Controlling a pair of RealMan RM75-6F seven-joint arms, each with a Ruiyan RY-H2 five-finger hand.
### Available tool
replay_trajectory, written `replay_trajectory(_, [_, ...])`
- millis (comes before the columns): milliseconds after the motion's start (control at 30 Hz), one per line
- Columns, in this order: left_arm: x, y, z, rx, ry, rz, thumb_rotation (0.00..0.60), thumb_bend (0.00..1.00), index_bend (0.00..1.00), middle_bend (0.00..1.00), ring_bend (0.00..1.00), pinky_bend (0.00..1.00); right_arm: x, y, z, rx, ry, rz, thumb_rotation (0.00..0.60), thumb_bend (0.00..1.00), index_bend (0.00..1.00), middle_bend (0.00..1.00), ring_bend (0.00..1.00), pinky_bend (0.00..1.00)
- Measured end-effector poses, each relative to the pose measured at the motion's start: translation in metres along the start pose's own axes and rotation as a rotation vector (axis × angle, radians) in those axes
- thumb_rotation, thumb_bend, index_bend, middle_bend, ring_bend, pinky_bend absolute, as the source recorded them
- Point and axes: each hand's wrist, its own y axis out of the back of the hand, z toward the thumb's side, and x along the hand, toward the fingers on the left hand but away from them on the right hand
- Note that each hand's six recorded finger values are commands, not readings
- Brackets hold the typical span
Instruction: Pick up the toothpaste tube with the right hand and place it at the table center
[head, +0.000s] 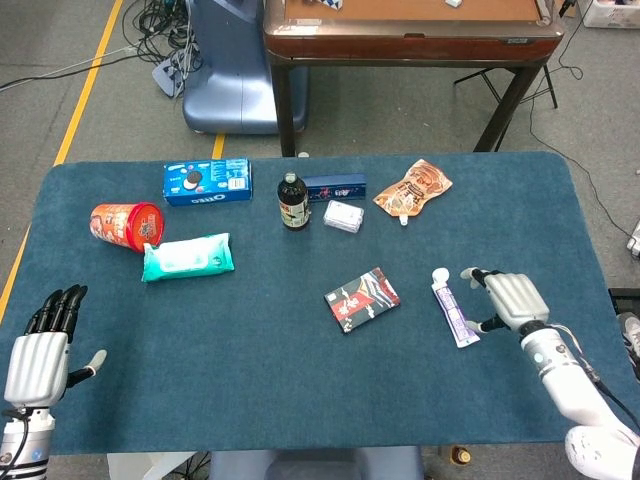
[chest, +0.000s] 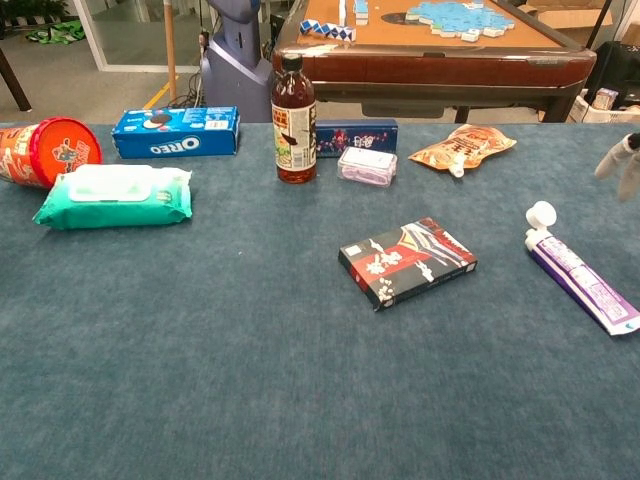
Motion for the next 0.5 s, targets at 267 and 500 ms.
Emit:
replay_trajectory(267, [-0.002,-0.002,-0.003,0.000,0.006,-0.006,0.600,0.17,0.00,0.08,0.07,0.16,-0.038,-0.007,0.007,0.020,-0.024,0.045,0.567,0.21,0.22,0.34,0.30,0.44])
replay_trajectory(500, [-0.003,-0.003,-0.004,-0.001,0.010,-0.009,0.600,0.17,0.00,0.08,0.07,0.16,-0.062,-0.017,0.013,0.048,-0.039,0.061,0.568,0.21,0.22,0.34,0.30,0.43])
